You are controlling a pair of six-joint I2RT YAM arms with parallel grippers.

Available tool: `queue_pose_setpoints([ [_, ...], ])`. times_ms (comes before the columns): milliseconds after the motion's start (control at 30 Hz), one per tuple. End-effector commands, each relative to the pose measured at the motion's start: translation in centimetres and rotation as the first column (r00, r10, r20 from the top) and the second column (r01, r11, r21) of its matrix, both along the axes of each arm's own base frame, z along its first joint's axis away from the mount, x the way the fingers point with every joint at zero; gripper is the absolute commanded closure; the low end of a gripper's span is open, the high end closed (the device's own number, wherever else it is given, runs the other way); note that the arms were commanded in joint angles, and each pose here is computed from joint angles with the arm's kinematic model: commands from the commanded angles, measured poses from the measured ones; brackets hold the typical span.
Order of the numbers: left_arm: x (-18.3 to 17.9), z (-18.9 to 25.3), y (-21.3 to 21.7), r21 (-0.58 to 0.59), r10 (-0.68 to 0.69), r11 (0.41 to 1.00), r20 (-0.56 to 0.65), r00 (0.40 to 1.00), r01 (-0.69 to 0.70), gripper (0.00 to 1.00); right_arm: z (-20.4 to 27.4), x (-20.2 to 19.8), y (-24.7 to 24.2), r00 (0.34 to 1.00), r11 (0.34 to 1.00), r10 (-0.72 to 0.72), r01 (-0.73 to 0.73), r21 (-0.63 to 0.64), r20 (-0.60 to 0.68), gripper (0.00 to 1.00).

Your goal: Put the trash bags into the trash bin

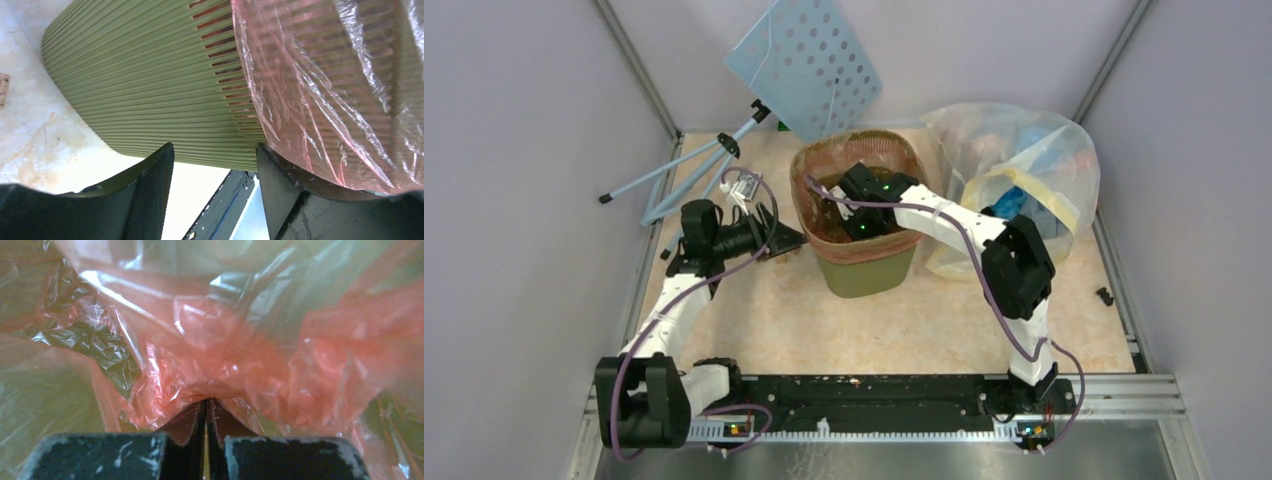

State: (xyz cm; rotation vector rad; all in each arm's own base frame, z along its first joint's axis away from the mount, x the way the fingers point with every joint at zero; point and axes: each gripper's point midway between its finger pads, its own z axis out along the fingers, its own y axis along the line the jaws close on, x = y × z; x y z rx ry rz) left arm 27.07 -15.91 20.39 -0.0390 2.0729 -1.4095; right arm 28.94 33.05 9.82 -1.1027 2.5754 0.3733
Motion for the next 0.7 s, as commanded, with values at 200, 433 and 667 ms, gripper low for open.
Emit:
queue_pose_setpoints([
  [200,0.3,-1.0,0.2,0.05,-0.017,0.999,0.047,0.999,0.015,0.34,-3.6,0.4,-0.1,0.998,1.0,0.003,-0.005,-0.023,-0.057,1.0],
  [433,0.1,0.2,0.2,0.061,-0.027,0.998,0.067,0.997,0.022,0.33,-4.5,0.3,-0.4,0.997,0.999,-0.002,-0.002,-0.052,-0.079,1.0],
  [667,0.2,1.6,0.3,0.078,-0.023,0.997,0.101,0.995,0.015,0.32,-2.1,1.0,-0.1,0.999,0.999,-0.007,0.005,-0.039,-0.042,1.0],
])
